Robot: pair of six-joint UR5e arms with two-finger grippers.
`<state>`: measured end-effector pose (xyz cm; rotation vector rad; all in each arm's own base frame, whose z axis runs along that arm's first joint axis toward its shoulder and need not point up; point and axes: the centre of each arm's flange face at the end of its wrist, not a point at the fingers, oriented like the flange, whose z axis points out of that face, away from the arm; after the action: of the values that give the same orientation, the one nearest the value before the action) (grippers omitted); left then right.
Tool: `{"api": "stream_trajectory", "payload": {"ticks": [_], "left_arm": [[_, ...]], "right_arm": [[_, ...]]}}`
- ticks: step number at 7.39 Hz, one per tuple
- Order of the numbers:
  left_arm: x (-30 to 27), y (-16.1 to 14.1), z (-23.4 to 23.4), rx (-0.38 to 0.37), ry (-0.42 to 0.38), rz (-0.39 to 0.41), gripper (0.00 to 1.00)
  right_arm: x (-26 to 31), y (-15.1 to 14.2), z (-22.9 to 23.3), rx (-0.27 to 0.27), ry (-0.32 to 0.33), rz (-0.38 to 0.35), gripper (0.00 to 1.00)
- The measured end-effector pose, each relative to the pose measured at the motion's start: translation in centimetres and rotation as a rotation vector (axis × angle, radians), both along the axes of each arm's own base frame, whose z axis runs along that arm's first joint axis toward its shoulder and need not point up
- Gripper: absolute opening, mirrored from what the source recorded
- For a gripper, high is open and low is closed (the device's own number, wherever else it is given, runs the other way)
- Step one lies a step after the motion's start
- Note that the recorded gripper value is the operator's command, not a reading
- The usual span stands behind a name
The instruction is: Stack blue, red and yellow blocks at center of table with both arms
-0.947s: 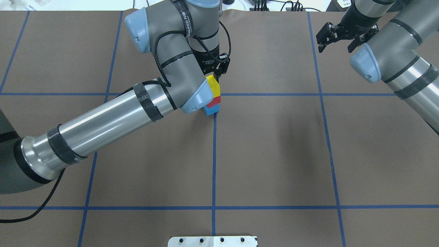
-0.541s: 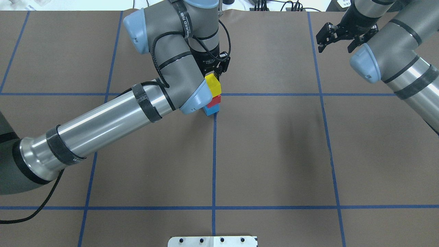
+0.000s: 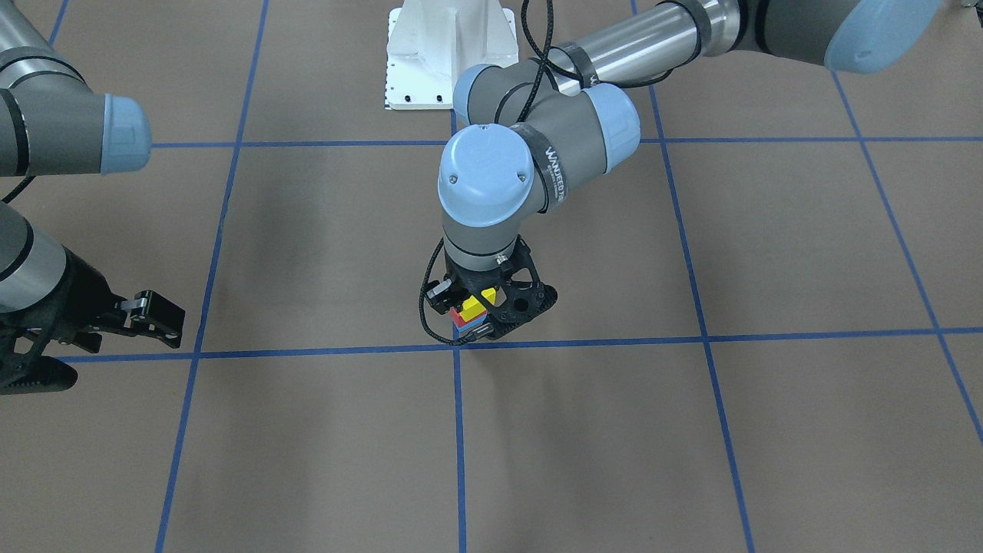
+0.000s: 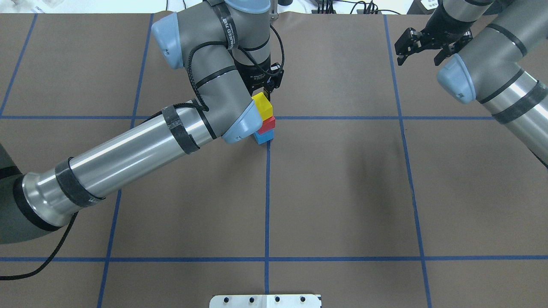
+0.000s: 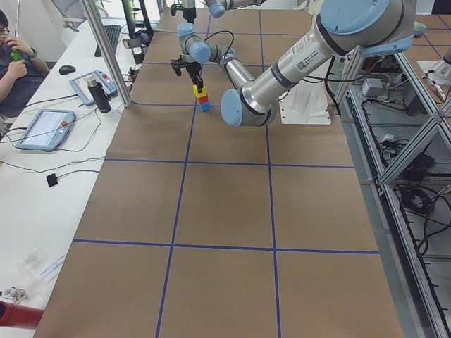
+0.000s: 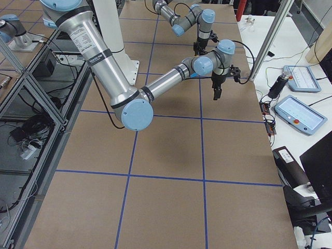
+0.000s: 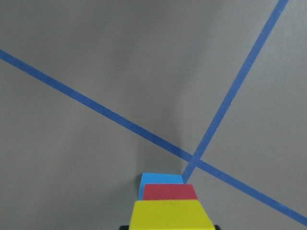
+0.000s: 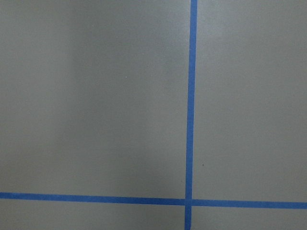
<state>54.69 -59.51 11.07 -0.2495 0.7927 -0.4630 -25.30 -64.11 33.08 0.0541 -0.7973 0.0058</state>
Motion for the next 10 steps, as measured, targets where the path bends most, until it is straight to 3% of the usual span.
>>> {"api": "stream_trajectory", "payload": {"ticks": [1,2,5,7,8,10], "left_arm": [[-0.1,0.0,-0.1,0.001,0.000,-0.004,0.87],[-0.1,0.1,-0.2,0.002,0.001,-0.006,1.00],[-1.6,1.1,-2.1,0.045,0.036,-0.002,1.00],[-8.6,2.9,-0.6,0.178,0.045,0.060,1.00],[-14.2,3.8,3.9,0.286,0.019,0.134,1.00],[-26.1,5.4,18.0,0.445,-0.071,0.278,1.00]], "right_arm": [[0.0,0.0,0.0,0.000,0.000,0.001,0.99],[0.1,0.0,0.0,0.000,-0.001,0.001,0.99],[0.6,-0.2,0.1,0.000,-0.001,0.006,0.99],[2.6,-0.8,0.8,0.020,0.009,0.001,0.99],[4.5,-1.1,2.3,0.033,0.018,-0.010,0.99],[10.1,-0.9,7.6,0.056,0.029,-0.054,0.99]]}}
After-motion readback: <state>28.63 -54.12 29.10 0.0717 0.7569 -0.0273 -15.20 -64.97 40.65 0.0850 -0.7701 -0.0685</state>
